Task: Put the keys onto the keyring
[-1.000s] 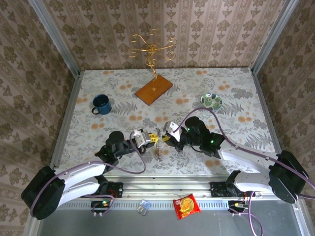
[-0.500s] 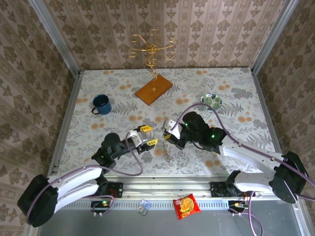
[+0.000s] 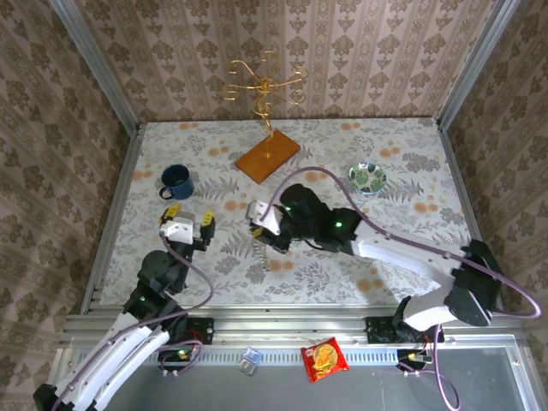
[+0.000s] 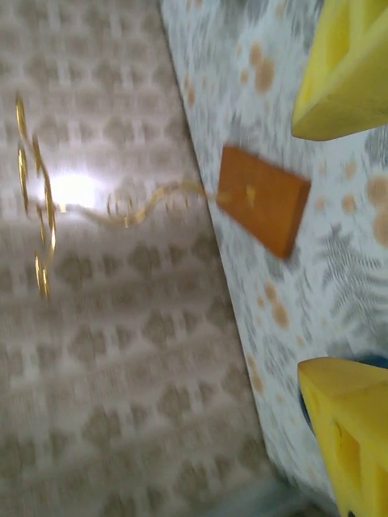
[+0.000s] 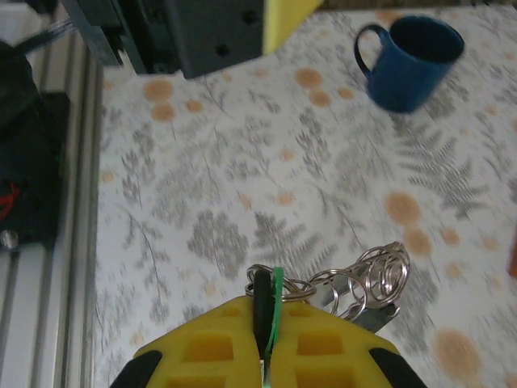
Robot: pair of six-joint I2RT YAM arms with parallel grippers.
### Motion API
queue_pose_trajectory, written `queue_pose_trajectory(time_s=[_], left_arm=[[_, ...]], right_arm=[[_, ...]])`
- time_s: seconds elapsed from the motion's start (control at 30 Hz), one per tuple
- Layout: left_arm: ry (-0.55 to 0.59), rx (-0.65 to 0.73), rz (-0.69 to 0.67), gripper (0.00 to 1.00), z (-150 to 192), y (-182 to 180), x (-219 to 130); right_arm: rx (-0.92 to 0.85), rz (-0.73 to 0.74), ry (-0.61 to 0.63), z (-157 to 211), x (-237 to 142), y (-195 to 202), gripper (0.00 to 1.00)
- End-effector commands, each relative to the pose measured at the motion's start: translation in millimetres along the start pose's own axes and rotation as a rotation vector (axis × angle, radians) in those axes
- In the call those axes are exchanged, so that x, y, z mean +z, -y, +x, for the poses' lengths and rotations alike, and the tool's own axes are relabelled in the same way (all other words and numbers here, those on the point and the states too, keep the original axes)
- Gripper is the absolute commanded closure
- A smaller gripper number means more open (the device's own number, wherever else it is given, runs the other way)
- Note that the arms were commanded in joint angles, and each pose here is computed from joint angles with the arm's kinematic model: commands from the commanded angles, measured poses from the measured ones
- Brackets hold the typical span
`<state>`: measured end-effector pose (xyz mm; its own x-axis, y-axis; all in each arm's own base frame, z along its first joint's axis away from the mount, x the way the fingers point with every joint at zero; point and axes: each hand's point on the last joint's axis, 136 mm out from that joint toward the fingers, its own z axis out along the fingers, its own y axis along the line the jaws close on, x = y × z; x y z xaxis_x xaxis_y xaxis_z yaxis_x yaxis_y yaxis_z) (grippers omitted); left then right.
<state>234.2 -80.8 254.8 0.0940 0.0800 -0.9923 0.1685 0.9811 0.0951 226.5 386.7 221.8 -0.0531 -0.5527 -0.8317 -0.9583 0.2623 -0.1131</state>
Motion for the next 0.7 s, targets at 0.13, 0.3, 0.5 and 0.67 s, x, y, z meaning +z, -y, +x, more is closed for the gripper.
queue_pose_trajectory(time_s=[0.13,0.3,0.5,0.67], left_arm=[[-0.126,0.019,-0.359,0.20,14,-68,-18],[-0.159,0.033,-0.315,0.08,23,-59,-11],[-0.216,0.055,-0.271,0.00,36,-48,3],[-0.261,0.064,-0.256,0.00,50,-42,16]], right_arm=[[0.188,-0.045,0.165,-37,60,6,1.00],[0.233,-0.004,0.036,17,73,24,1.00],[0.221,0.035,-0.165,92,53,48,1.00],[0.107,0.078,-0.387,154,31,65,1.00]])
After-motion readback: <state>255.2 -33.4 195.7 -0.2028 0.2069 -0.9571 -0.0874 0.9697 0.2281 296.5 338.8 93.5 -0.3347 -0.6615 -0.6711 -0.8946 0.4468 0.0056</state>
